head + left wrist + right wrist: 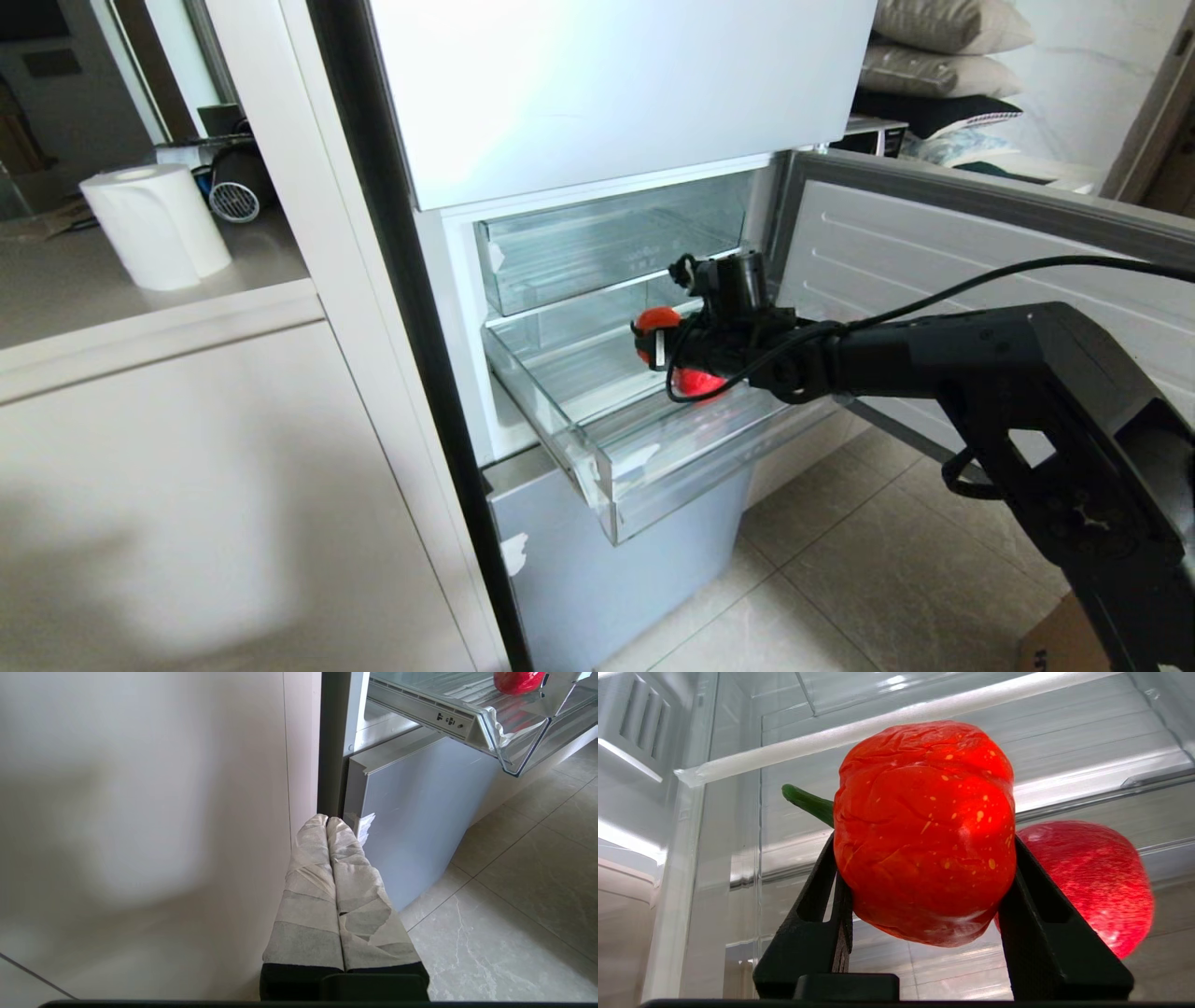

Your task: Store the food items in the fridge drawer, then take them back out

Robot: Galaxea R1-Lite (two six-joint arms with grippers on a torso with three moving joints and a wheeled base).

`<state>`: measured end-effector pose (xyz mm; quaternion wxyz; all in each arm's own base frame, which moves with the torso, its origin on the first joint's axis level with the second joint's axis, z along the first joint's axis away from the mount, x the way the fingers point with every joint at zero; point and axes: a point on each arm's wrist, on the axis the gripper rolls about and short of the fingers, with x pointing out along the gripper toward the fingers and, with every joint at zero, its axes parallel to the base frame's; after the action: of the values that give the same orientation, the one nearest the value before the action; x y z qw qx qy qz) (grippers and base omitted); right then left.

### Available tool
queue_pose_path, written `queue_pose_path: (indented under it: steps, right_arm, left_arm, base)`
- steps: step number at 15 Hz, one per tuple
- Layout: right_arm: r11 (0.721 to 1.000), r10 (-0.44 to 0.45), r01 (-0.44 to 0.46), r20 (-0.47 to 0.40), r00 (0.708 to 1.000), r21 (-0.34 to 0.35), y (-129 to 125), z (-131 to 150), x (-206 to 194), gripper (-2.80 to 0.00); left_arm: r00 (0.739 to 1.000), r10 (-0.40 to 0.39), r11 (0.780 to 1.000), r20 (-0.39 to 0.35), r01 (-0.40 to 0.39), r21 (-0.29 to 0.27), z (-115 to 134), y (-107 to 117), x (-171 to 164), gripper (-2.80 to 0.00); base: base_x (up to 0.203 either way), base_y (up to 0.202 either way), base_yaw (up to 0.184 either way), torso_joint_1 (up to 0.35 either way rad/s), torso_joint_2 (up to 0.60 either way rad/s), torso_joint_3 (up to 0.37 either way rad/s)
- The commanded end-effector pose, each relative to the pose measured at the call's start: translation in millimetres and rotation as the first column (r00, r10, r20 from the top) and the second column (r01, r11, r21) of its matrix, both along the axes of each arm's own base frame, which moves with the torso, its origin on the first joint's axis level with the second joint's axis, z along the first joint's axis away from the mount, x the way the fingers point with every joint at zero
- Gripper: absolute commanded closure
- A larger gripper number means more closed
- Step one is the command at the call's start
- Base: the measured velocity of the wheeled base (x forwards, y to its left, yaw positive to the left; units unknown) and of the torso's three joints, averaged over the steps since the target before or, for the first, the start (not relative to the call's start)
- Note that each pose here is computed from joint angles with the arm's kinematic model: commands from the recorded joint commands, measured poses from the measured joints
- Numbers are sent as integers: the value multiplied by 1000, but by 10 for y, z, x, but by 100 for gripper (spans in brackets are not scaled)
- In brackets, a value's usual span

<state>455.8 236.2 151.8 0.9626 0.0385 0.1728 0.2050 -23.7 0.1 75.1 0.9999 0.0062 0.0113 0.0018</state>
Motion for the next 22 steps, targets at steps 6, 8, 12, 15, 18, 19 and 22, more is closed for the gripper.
queue_pose_path:
  steps: [6,8,12,15,18,19,22]
  right_arm:
    - [1000,10,-10,-15,1000,-3,21,-94,28,-280]
    - [1000,18,-18,-10,1000,3,19,-88,32,-280]
    - [999,13,-14,38,999,31,21,26,27,-280]
    - [998,7,-13,85,996,63,-47,409,-146,0]
    - [998,27,-31,75,997,58,-106,641,-475,0]
    - [998,34,-38,65,997,52,-134,691,-603,0]
    - [1000,0,0,17,1000,16,-364,790,-1096,0]
  left_arm:
    - [1000,1,1000,-2,-1,0,0,0,1,0]
    - [1000,1,1000,-2,-1,0,0,0,1,0]
    - [1000,1,1000,-2,-1,0,0,0,1,0]
    - [1000,1,1000,-2,-1,0,0,0,1,0]
    - [1000,1,1000,-2,-1,0,0,0,1,0]
    - [1000,1,1000,-1,-1,0,0,0,1,0]
    - [1000,1,1000,-2,-1,0,0,0,1,0]
  base:
    - [0,0,0,0,0,0]
    - [0,0,0,0,0,0]
    - [0,0,0,0,0,0]
    - [0,0,0,0,0,0]
    - [0,0,0,0,0,0]
    - [0,0,0,0,0,0]
    - [0,0,0,0,0,0]
